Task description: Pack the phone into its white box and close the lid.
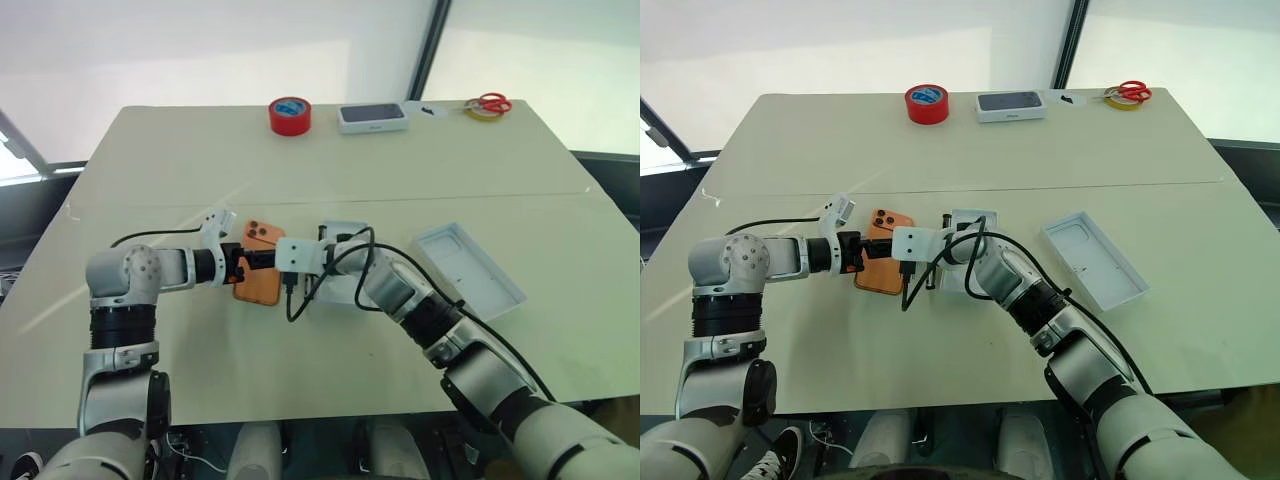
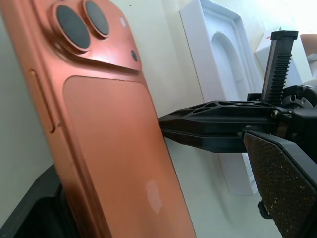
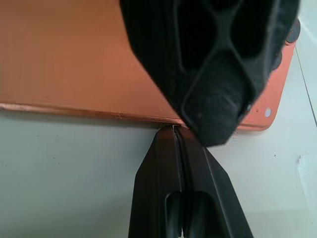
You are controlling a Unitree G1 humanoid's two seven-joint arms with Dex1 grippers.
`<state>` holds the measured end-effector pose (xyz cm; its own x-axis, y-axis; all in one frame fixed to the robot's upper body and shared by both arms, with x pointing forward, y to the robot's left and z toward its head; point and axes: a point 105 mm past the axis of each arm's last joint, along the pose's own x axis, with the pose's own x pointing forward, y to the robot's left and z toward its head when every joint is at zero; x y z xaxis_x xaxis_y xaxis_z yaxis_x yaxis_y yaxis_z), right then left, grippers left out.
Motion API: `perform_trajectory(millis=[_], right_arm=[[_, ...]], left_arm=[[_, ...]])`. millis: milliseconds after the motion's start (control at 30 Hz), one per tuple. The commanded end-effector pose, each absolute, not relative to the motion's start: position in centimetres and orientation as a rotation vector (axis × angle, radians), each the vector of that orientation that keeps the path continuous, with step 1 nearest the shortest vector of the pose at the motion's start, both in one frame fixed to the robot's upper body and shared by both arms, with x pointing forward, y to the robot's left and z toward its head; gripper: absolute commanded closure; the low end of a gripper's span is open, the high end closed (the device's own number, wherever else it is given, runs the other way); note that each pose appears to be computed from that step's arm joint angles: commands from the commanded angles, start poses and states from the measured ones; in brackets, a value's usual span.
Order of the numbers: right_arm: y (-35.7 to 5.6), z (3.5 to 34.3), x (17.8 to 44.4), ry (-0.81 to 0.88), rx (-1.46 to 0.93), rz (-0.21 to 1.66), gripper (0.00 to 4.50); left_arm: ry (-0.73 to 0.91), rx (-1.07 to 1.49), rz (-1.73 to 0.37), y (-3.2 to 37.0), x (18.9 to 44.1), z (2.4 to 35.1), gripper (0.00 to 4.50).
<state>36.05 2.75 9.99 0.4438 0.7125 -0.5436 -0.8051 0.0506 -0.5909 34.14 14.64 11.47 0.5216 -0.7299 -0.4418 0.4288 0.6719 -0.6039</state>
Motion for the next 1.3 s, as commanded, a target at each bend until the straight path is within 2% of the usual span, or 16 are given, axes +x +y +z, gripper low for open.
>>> perform_trajectory(millis=[33, 133, 200, 267, 333, 567, 667, 767, 1000, 1067, 1100, 1167, 1233, 1300], right_arm=[[3.0, 9.9, 35.9, 0.108, -0.985, 1.165, 4.47], [2.9, 9.8, 35.9, 0.108, -0.988, 1.163, 4.47], [2.9, 9.8, 35.9, 0.106, -0.994, 1.162, 4.5], [2.9, 9.8, 35.9, 0.105, -0.995, 1.163, 4.5], [3.0, 9.8, 35.9, 0.104, -0.998, 1.165, 4.5], [2.8, 9.8, 35.9, 0.108, -0.993, 1.161, 4.5], [2.7, 9.9, 35.9, 0.105, -0.993, 1.159, 4.5], [2.8, 10.3, 36.0, 0.074, -0.988, 1.153, 4.5], [3.2, 17.5, 35.6, -0.22, -0.636, 1.098, 4.5], [2.8, 17.8, 34.6, -0.188, -0.528, 1.183, 4.5], [2.3, 17.9, 34.2, -0.156, -0.475, 1.221, 4.09], [1.2, 18.1, 33.6, -0.107, -0.399, 1.269, 3.62], [0.1, 18.0, 32.5, -0.129, -0.463, 1.306, 2.64], [-1.4, 16.7, 31.1, -0.128, -0.632, 1.349, 1.65]], left_arm=[[0.78, -0.531, -0.715, 15.8, 33.3, 10.1, 0.0], [0.789, -0.573, -0.707, 16.5, 33.1, 9.7, 0.0], [0.787, -0.601, -0.711, 16.6, 33.0, 9.6, 0.51], [0.789, -0.616, -0.718, 16.6, 32.9, 9.6, 1.21], [0.793, -0.624, -0.719, 16.6, 32.7, 9.2, 2.17], [0.82, -0.706, -0.7, 16.9, 32.5, 8.4, 2.17], [0.816, -0.731, -0.69, 17.2, 32.6, 8.1, 3.03], [0.797, -0.744, -0.718, 17.0, 32.5, 8.5, 4.42], [0.691, -0.906, -0.781, 17.3, 32.8, 10.9, 4.47], [0.63, -0.921, -0.786, 17.5, 33.1, 11.6, 4.47], [0.61, -0.949, -0.787, 17.6, 33.3, 12.0, 4.5], [0.567, -0.972, -0.789, 17.6, 33.5, 12.5, 4.5], [0.573, -0.935, -0.782, 17.3, 33.3, 12.2, 4.5], [0.585, -0.943, -0.778, 17.1, 33.1, 12.0, 4.5]])
